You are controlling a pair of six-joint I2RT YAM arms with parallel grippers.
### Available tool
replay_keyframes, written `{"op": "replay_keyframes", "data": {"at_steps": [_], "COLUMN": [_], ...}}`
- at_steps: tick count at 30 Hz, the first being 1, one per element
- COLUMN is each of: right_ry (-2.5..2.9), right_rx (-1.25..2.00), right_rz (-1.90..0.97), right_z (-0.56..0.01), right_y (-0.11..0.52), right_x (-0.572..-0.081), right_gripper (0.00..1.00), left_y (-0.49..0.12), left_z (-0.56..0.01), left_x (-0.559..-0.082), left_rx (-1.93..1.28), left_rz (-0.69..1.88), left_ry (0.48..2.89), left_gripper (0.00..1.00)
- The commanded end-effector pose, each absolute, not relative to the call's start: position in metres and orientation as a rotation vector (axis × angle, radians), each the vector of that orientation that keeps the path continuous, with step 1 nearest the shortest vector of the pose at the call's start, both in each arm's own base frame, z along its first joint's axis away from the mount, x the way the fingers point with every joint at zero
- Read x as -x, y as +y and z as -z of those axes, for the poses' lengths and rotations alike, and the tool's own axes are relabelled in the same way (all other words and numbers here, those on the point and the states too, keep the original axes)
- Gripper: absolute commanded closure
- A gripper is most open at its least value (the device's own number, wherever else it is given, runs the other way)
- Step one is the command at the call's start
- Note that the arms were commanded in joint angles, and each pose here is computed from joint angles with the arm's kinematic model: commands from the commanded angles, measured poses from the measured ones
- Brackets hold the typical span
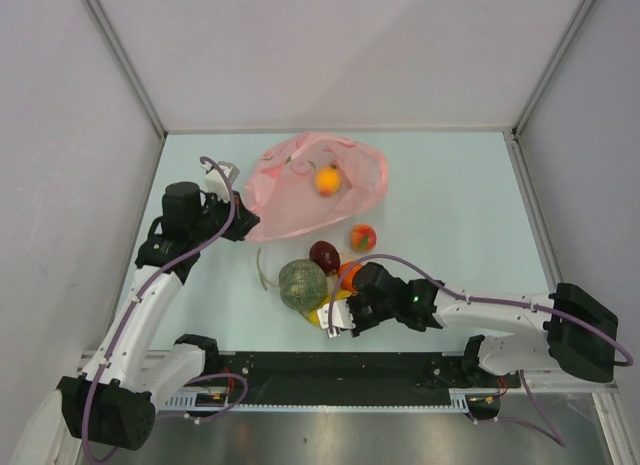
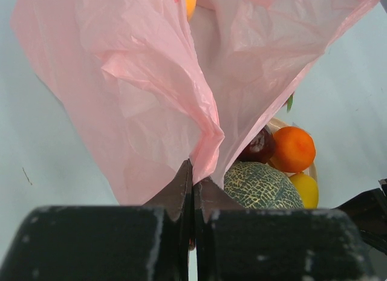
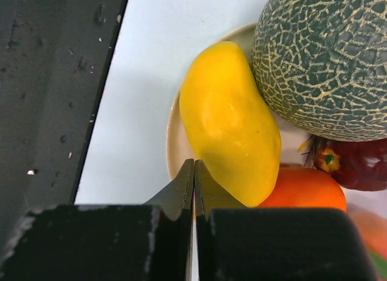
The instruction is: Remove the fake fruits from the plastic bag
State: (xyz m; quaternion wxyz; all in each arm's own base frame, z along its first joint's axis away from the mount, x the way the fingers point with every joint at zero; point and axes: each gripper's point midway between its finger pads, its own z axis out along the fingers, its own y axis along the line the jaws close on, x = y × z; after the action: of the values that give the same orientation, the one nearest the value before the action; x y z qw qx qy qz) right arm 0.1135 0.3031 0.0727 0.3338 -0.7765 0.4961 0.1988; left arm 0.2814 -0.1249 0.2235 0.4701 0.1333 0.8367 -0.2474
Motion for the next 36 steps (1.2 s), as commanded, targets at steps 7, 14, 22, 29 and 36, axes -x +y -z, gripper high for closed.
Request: {"op": "replay_keyframes", "data": {"at_steps": [7, 14, 22, 29, 36], "right_ry": [1.35, 1.715, 2.06, 2.138, 2.26], "right_rx": [1.506, 1.0, 0.663, 0.459, 0.33], "right_rz": [-0.556, -0.432, -0.362, -0.198, -0.088], "right_z": [-0.236, -0.238, -0.163, -0.126, -0.062], "right_y": [0.323, 0.251, 0.166, 0.11, 0.066], "right_x": [-0.16, -0.284, -0.364, -0.454, -0.492], "right_gripper": [1.0, 0.5, 0.01, 0.0, 0.04], "left_y": [-0.129, -0.126, -0.137, -0.134, -0.134], "left_z": [-0.244, -0.251, -0.247, -0.231, -0.23], "left_x": [-0.281, -0.295, -0.319, -0.346, -0.369], "left_rx": [-0.332, -0.387, -0.49, -0.533, -0.537], "left_rz": [0.646, 0.593, 0.62, 0.566, 0.536], "left_ry": [2.002, 2.027, 2.053, 2.111, 2.122], "left_gripper": [0.99, 0.99, 0.94, 0.94, 0.95]}}
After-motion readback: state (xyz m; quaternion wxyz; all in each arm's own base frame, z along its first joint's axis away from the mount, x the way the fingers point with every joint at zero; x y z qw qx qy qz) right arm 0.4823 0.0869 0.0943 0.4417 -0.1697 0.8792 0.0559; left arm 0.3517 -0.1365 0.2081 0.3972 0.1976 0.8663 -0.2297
